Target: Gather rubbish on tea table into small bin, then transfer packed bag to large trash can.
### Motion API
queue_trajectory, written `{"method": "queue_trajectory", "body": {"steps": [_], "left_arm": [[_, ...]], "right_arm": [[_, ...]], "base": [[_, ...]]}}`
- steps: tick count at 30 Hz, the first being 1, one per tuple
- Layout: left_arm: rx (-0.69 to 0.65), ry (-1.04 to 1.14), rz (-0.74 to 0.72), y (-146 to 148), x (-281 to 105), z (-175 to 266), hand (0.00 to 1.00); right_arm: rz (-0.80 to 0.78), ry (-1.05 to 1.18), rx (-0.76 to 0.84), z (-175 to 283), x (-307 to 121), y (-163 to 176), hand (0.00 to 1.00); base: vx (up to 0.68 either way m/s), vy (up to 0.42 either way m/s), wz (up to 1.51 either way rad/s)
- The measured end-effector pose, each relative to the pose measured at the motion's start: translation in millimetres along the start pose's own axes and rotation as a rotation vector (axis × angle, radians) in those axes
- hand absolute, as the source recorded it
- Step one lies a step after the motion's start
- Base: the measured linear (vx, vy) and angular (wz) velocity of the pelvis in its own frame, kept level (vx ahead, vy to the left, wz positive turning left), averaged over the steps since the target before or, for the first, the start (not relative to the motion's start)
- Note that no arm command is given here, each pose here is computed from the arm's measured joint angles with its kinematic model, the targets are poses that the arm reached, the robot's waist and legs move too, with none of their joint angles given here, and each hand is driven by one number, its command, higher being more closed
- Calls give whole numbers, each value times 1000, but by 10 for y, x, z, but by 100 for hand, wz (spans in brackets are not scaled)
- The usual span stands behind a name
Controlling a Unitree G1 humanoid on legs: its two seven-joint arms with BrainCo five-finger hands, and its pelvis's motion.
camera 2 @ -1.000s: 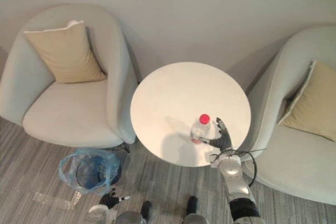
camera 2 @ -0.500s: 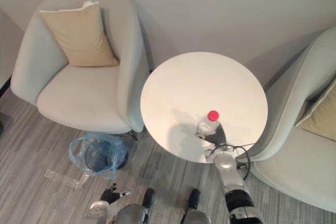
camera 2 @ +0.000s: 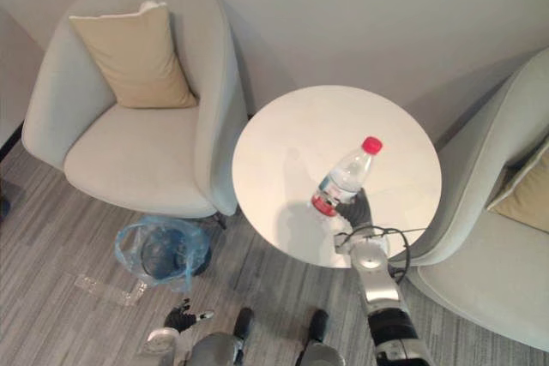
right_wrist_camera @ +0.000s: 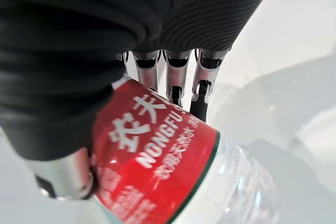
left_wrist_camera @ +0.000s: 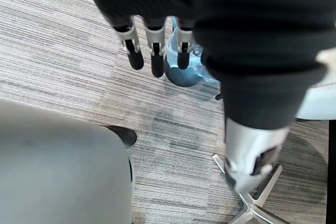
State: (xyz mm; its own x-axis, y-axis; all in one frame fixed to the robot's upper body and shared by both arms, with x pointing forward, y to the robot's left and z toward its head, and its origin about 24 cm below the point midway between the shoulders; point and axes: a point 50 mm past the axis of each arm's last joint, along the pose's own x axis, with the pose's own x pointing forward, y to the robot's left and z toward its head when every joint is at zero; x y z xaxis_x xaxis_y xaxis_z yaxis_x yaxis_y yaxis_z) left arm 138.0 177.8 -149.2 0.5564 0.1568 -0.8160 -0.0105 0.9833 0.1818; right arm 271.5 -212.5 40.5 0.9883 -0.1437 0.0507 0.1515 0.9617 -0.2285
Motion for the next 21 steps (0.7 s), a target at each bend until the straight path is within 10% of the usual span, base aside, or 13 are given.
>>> {"method": "queue_trajectory", "body": {"steps": [21], "left_arm": [[78, 52, -37, -46, -12, -100, 0]], "right_arm": [[8, 96, -20, -245, -686, -24, 100]], "base": [[-38, 14, -13]]}}
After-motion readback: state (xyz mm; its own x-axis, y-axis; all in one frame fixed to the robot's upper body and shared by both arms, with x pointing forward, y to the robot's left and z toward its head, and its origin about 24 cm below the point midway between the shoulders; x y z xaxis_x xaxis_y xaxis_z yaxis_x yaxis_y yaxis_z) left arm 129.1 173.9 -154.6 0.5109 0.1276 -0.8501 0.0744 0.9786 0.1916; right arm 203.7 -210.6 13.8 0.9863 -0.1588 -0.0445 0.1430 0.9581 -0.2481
